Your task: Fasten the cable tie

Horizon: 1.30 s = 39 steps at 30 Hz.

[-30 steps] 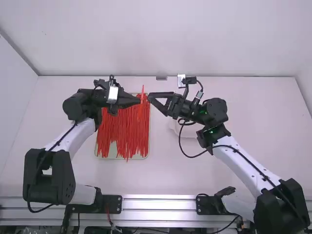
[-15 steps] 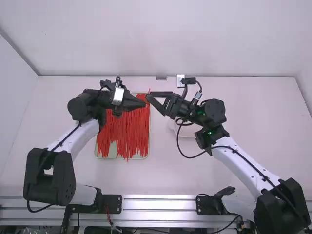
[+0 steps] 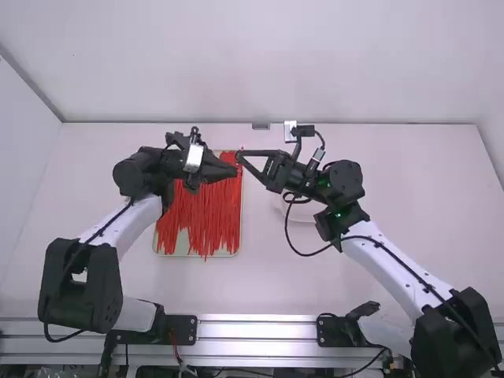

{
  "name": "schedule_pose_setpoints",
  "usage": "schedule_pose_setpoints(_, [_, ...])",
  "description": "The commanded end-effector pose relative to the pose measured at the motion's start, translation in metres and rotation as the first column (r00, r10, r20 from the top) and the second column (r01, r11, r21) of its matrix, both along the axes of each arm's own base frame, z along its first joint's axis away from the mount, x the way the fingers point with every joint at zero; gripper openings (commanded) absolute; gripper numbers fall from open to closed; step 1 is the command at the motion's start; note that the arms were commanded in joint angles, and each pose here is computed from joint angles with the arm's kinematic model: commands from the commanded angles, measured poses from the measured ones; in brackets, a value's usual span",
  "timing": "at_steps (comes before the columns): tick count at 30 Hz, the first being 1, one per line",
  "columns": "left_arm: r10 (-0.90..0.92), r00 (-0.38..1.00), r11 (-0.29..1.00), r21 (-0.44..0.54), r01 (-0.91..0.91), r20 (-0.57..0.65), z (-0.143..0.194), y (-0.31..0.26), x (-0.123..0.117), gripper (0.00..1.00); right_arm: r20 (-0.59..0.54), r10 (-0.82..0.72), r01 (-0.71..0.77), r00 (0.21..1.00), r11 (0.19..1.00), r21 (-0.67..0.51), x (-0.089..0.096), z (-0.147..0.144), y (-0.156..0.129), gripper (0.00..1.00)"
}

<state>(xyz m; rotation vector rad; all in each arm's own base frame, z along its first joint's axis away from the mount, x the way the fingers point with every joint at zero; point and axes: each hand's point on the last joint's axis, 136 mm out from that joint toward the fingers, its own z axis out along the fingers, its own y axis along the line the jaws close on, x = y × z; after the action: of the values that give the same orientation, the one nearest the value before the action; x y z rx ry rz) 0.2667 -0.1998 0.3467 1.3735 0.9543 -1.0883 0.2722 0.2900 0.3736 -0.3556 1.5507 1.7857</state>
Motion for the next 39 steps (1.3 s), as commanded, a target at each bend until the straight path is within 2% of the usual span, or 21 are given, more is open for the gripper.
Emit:
schedule_pose_setpoints(1, [-0.014,1.0,1.0,0.004,0.014,-0.006,-0.001,-0.003,-0.005,0.01,0.057,0.01,-0.012,0.998,1.0,0.024,-0.006,0.022,-0.001,0.0])
schedule_pose_setpoints(12, [-0.013,0.994,1.0,0.014,0.015,-0.105,-0.006,-0.002,-0.006,0.01,0.125,0.038,-0.041,0.991,0.999,0.021,-0.008,0.028,-0.015,0.0])
schedule_pose_setpoints(17, [-0.007,0.992,1.0,0.007,0.008,-0.125,-0.022,-0.002,-0.007,0.01,0.16,0.044,-0.05,0.986,0.998,0.039,-0.01,0.037,-0.023,0.0])
schedule_pose_setpoints(28, [0.004,0.971,1.0,0.004,-0.003,-0.238,-0.061,-0.003,-0.017,0.01,0.193,-0.029,0.015,0.981,0.997,0.072,0.004,0.049,-0.049,0.0])
schedule_pose_setpoints(39, [0.013,0.968,1.0,0.009,-0.011,-0.252,-0.086,0.0,-0.025,0.01,0.226,-0.077,0.05,0.971,0.991,0.122,0.008,0.065,-0.071,0.0])
